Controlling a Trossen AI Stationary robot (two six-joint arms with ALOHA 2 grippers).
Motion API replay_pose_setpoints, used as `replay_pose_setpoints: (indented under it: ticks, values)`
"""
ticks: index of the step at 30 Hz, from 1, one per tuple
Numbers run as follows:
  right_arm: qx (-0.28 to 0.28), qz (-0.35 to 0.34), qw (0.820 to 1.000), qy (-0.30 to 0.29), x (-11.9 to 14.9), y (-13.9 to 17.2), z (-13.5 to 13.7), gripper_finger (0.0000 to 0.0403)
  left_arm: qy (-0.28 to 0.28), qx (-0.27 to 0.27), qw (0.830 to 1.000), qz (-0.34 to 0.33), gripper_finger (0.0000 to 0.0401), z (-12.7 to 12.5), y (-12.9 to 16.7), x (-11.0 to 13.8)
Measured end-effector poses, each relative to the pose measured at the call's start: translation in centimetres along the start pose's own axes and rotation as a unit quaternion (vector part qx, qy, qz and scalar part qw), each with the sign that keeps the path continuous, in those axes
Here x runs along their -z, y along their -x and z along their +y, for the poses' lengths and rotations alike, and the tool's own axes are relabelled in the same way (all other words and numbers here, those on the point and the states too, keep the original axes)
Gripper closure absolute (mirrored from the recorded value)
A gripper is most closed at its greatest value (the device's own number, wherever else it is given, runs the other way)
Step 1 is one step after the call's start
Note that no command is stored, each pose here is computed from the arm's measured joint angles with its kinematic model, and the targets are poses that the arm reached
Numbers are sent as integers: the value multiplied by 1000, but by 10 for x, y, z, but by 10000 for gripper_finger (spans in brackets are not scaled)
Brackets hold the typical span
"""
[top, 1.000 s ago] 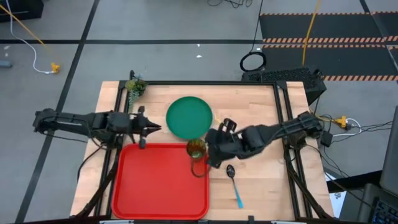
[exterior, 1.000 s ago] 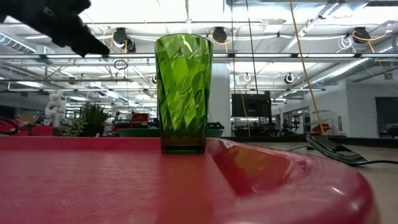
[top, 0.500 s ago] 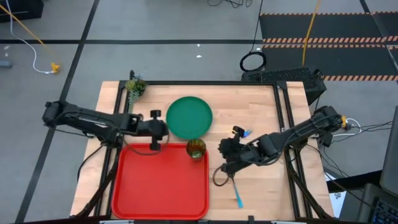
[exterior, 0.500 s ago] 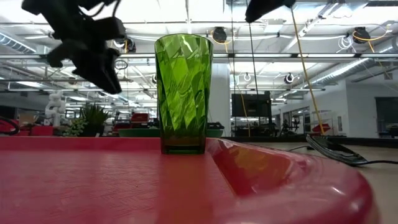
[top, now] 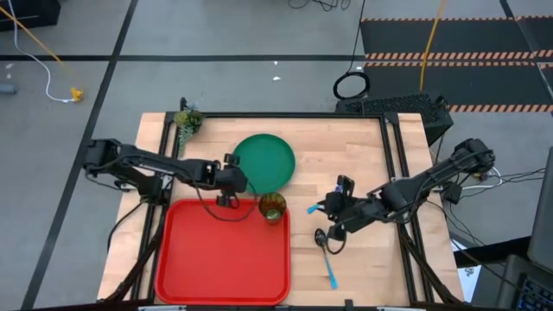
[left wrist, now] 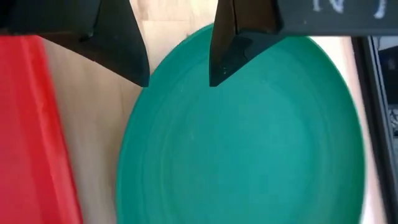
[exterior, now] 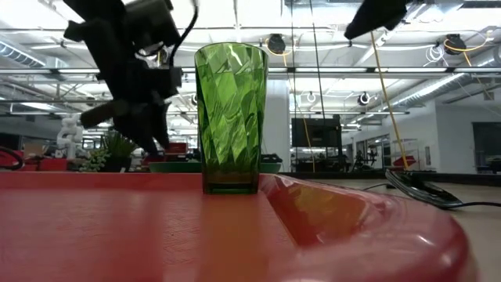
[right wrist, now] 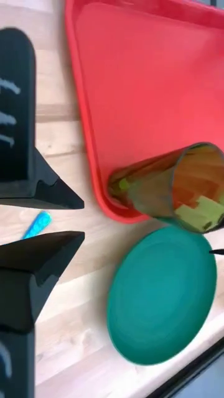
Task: Pick and place plate/cup/fork/spoon on tray
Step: Put the green plate on the red tray
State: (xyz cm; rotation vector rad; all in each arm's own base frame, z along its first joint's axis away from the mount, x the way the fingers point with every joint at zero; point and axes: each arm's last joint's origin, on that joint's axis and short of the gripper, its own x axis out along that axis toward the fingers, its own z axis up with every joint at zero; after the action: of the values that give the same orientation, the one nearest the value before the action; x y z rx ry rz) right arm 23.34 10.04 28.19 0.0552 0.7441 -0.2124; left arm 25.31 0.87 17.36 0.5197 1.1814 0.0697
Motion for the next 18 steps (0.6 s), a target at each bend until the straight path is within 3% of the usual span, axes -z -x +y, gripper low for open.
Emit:
replay_pose_setpoints:
  ticks: [8, 18]
  values:
    - [-22, -18, 1000, 0, 7, 13, -11, 341, -24, 13, 999, 20, 233, -2, -12, 0]
    - [-45, -35, 997, 45, 4, 22, -14, 341, -21, 16, 1000, -11, 233, -4, -1, -11]
